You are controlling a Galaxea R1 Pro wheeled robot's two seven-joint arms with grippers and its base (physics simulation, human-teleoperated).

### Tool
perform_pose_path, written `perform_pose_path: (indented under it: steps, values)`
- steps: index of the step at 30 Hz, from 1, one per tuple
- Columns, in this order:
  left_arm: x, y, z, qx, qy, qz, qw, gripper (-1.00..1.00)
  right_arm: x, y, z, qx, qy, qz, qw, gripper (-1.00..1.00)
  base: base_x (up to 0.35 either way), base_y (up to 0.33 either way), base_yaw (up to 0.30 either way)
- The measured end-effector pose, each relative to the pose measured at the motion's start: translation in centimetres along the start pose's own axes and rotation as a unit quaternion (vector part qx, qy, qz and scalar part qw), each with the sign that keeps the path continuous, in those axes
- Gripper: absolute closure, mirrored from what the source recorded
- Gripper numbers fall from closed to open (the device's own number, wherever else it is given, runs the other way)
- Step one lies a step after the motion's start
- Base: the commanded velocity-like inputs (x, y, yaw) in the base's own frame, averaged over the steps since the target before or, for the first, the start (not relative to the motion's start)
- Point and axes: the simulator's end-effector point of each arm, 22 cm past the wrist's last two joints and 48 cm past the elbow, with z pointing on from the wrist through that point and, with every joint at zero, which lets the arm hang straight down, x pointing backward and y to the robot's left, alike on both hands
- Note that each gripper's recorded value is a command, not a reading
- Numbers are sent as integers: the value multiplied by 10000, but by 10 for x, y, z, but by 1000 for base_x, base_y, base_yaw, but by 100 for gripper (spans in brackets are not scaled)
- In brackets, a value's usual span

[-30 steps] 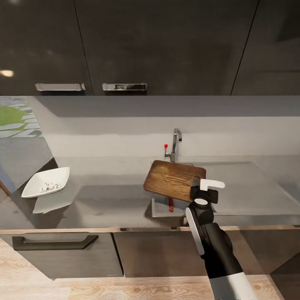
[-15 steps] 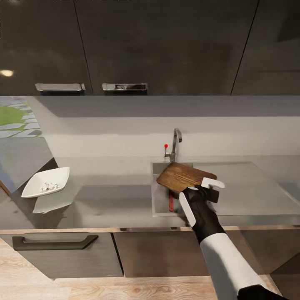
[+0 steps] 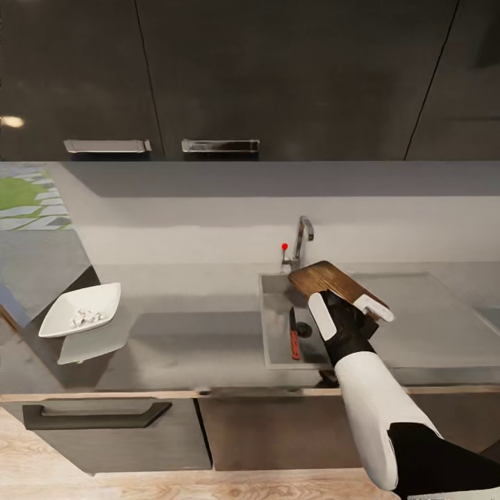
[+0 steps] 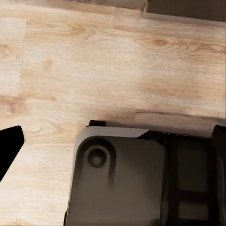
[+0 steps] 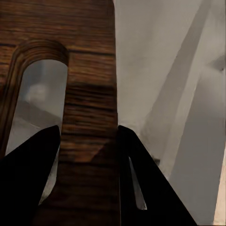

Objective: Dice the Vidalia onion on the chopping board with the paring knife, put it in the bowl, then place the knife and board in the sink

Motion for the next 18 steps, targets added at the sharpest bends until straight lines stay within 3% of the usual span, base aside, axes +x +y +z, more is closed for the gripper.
perform_pose_path:
  steps: [6,12,16,18]
  values:
    - [1,0,0,-1,13,-1,10000,-100,-1,-5,1,113,-17,224,9997,100,200,260,0]
    - [1,0,0,-1,17,0,10000,-100,1,-12,1,271,16,267,9993,100,161,274,0]
    - [2,0,0,-1,19,-1,10000,-100,25,-12,5,292,345,221,9987,100,45,96,0]
    - [1,0,0,-1,19,-2,10000,-100,36,-11,7,303,499,344,9977,100,7,16,0]
